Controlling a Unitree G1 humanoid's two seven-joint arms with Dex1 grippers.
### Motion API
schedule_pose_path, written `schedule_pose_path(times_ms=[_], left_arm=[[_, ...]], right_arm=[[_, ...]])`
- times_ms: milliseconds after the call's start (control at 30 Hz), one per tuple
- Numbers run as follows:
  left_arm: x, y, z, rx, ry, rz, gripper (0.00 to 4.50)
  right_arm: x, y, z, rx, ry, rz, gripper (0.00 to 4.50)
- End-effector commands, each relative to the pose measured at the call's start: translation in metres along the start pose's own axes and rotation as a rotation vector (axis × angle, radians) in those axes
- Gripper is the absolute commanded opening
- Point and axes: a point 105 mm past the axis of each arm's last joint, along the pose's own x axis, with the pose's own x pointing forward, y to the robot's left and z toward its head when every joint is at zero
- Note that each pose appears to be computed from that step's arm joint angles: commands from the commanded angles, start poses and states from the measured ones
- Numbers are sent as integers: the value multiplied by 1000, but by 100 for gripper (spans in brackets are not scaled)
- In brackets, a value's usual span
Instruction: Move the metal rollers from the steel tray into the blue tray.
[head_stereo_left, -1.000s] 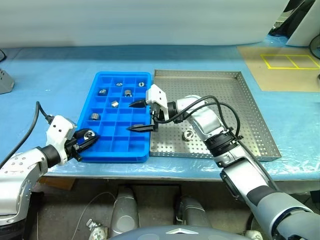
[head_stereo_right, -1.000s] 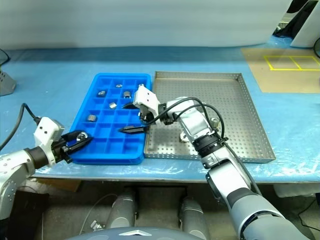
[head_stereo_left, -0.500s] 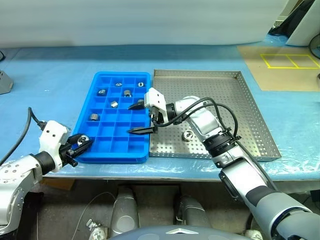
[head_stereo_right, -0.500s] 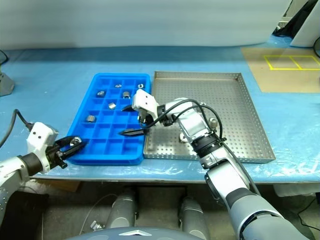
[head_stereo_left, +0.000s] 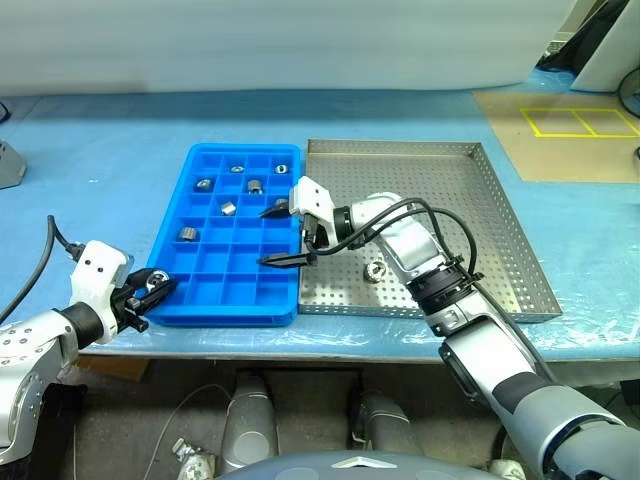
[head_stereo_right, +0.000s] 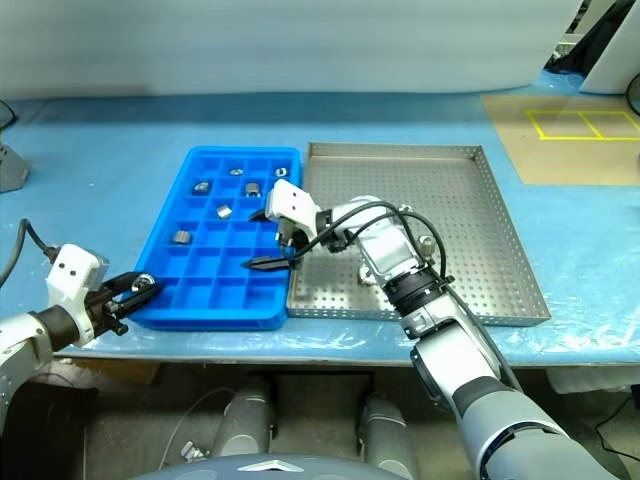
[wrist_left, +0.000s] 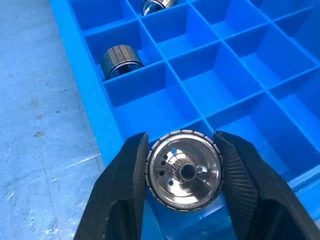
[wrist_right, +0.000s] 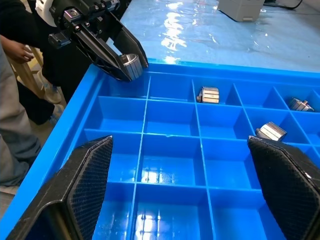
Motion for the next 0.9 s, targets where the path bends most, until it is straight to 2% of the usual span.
schedule_pose_path(times_ms=[33,100,233,433,667,900], left_arm=[[3,-2,9,33,-18,-16,325],[5,-5,12,33,-23,-36,389],[9,-6,21,60,-45,-53,389],[24,-21,58,92,-146,-178,389],[64,-32,104,175,-221,-361,389],[116,-89,138,298,-267,-656,389]], right_arm=[[-2,-2,8,-33,-23,-15,450],[-2,-2,7,-32,-23,-19,450],[-4,-3,6,-31,-16,-34,450],[-24,-11,4,-20,-5,-89,450],[-92,-31,-17,23,89,-346,450],[-136,-20,-31,82,144,-559,450]])
